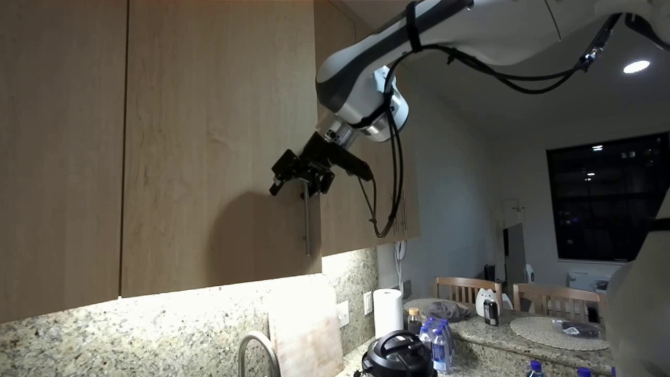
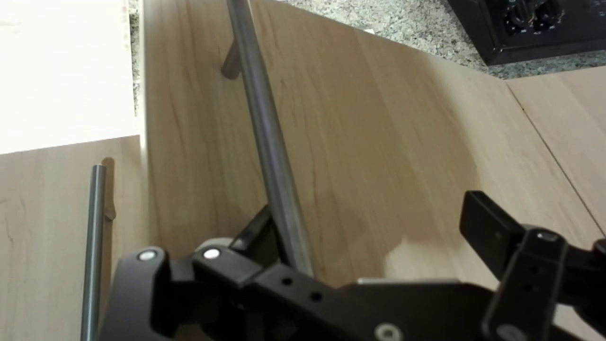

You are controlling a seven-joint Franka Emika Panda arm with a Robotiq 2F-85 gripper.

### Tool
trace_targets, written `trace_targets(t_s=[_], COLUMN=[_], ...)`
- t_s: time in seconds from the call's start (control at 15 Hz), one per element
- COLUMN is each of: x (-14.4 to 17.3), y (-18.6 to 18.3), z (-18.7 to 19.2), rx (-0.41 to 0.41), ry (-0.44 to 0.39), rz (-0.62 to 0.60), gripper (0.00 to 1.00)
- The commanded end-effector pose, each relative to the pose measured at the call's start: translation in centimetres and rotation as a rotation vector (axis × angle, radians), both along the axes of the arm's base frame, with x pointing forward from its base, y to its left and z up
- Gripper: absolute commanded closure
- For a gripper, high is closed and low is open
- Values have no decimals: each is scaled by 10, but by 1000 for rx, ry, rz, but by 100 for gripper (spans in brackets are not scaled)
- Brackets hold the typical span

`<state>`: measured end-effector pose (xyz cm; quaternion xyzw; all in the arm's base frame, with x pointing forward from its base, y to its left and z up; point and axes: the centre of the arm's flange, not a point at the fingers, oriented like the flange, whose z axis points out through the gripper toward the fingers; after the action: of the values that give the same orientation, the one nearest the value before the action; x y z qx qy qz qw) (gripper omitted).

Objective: Open the cupboard door

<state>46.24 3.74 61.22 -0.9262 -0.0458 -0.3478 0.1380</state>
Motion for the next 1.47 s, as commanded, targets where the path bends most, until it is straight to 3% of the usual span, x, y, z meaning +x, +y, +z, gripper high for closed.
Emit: trace_targets(t_s=[0.0,1.4], x=[-20,-68], y=[57,106], z=[-29,-51], rx=[61,208], ry=[52,-9], rz=[-16,-239], gripper=[0,0])
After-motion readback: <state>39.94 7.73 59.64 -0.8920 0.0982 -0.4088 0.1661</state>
